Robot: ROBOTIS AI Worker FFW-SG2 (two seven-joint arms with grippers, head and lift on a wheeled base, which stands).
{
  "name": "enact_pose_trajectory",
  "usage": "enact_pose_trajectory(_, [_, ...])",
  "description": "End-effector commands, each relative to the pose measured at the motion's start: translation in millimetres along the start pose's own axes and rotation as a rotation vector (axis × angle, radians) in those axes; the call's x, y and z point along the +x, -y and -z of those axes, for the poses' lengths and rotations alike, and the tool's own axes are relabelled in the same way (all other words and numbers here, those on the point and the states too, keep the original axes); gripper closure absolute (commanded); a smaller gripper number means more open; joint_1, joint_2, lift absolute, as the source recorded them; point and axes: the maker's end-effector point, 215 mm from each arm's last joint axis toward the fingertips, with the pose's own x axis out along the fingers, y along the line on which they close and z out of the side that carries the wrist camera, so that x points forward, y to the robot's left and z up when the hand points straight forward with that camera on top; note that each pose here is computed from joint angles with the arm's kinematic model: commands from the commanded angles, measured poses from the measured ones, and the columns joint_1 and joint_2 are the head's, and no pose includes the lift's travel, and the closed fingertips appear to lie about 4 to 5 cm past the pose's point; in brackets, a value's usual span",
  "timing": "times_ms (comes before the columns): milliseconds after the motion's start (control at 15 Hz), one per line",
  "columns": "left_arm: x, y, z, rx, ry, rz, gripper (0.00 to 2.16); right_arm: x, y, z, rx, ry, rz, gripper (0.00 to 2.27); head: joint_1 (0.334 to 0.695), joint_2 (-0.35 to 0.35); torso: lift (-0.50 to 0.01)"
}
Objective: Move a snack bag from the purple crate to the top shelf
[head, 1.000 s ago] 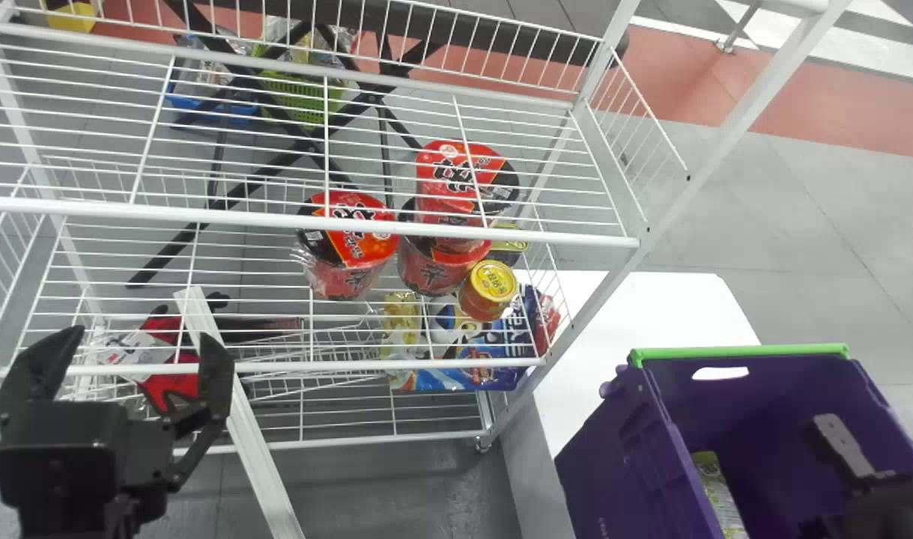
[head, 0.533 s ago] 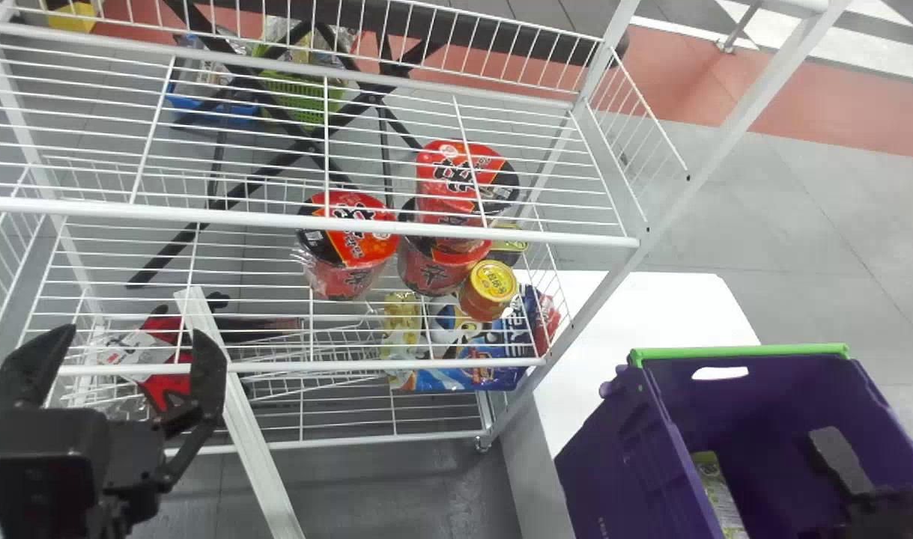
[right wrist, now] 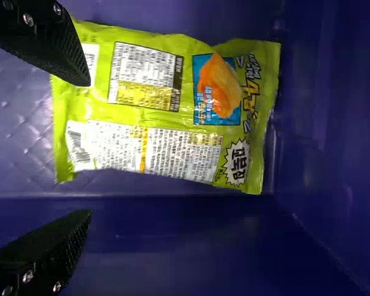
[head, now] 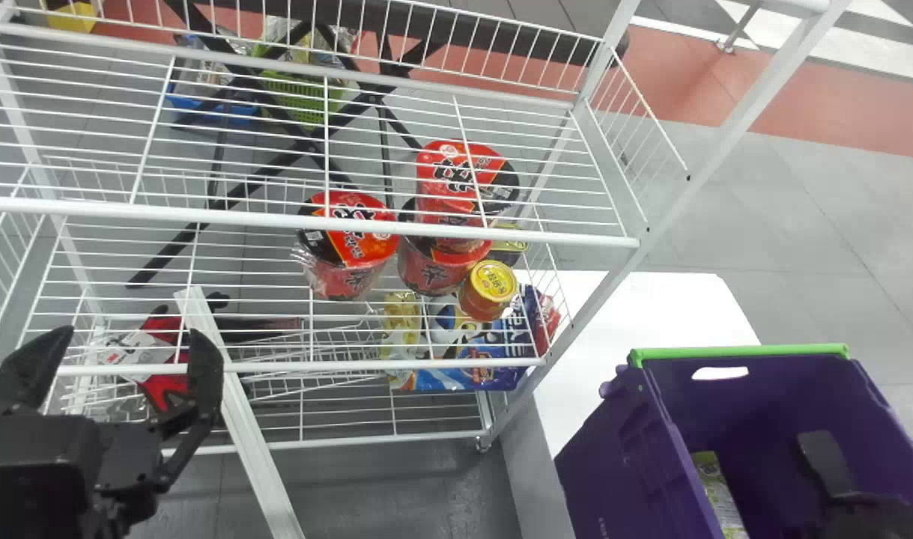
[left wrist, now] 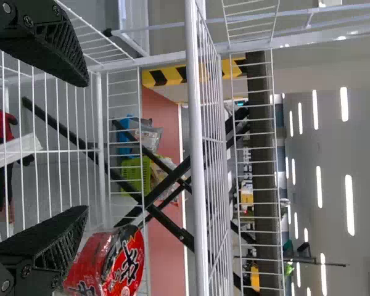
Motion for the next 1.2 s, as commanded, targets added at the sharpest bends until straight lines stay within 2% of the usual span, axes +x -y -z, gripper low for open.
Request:
enact_pose_trajectory(0, [0, 0, -3, -0.006, 0.012, 0.001, 0.11, 8, -9, -2, 0.012, 0.025, -0.025, 0.07, 0.695, -0.350, -0.455])
enact_pose_trajectory(333, [1, -6, -1, -0.009, 0.011, -0.008, 0.10, 20, -19, -32, -0.018, 0.150, -0.092, 0.08, 0.695, -0.350, -0.455])
enact_pose_trajectory(933, [0, -12, -1, -0.005, 0.010, -0.015, 0.10, 43, -32, -13, -0.091, 0.056, -0.073, 0.08, 0.695, -0.350, -0.455])
enact_pose_trajectory(1133, [2, -16, 0, -0.008, 0.009, -0.019, 0.10, 44, -32, -10, -0.068, 0.053, -0.082, 0.08, 0.695, -0.350, -0.455])
